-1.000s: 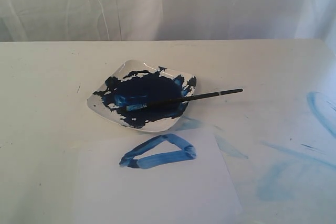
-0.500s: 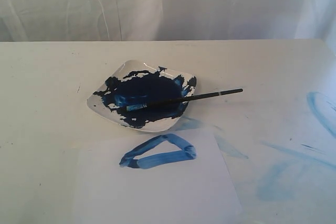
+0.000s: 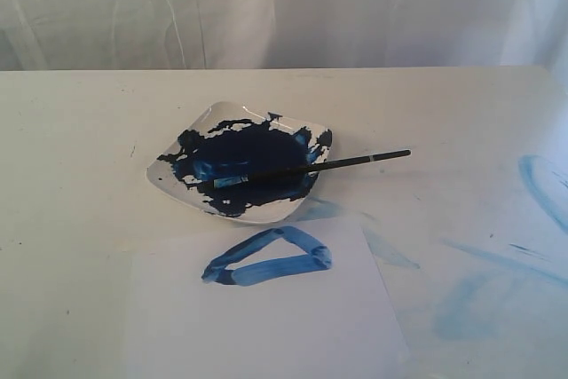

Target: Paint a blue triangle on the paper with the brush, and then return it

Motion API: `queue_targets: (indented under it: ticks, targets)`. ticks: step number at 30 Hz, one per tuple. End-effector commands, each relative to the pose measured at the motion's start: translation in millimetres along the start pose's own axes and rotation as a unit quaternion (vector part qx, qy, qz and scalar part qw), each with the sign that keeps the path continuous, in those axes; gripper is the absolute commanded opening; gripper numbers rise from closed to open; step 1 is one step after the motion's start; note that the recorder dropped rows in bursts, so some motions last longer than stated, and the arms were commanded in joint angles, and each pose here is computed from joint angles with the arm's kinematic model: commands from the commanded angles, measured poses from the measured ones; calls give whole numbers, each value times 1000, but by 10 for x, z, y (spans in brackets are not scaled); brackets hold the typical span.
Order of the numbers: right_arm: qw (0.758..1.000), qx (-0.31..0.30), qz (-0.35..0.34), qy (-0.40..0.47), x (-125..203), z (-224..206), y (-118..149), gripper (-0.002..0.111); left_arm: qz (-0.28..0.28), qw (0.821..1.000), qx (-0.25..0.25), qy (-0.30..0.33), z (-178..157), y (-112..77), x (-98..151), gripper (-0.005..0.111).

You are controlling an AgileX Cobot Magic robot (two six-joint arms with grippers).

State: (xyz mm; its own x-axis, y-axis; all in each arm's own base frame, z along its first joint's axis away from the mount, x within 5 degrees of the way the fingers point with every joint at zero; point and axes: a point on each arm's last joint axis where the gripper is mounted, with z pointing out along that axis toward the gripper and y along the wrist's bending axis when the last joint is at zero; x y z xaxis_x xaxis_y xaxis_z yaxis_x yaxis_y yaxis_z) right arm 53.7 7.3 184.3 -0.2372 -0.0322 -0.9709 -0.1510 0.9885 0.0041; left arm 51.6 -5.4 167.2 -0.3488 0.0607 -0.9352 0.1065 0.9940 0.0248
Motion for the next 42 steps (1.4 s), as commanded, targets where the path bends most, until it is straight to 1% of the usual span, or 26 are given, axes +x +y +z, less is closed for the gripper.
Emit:
queue_targets:
  ticks: [1,11,17,19,42]
  targets:
    - [1000,-1,-1,-7,-3,-1,2,0,-22,1000,-1,2,1,1,12,0]
    - [1000,0,-2,-7,-4,-1,1,0,-23,1000,-3,2,1,3,12,0]
    - [1000,0,-2,-7,-4,-1,1,0,-33,999,-33,1,0,36,11,0]
    - [1000,0,-2,-7,-4,-1,1,0,-34,999,-36,1,0,40,12,0]
    - [1000,-1,-1,-7,-4,-1,1,0,-31,999,-35,2,0,39,12,0]
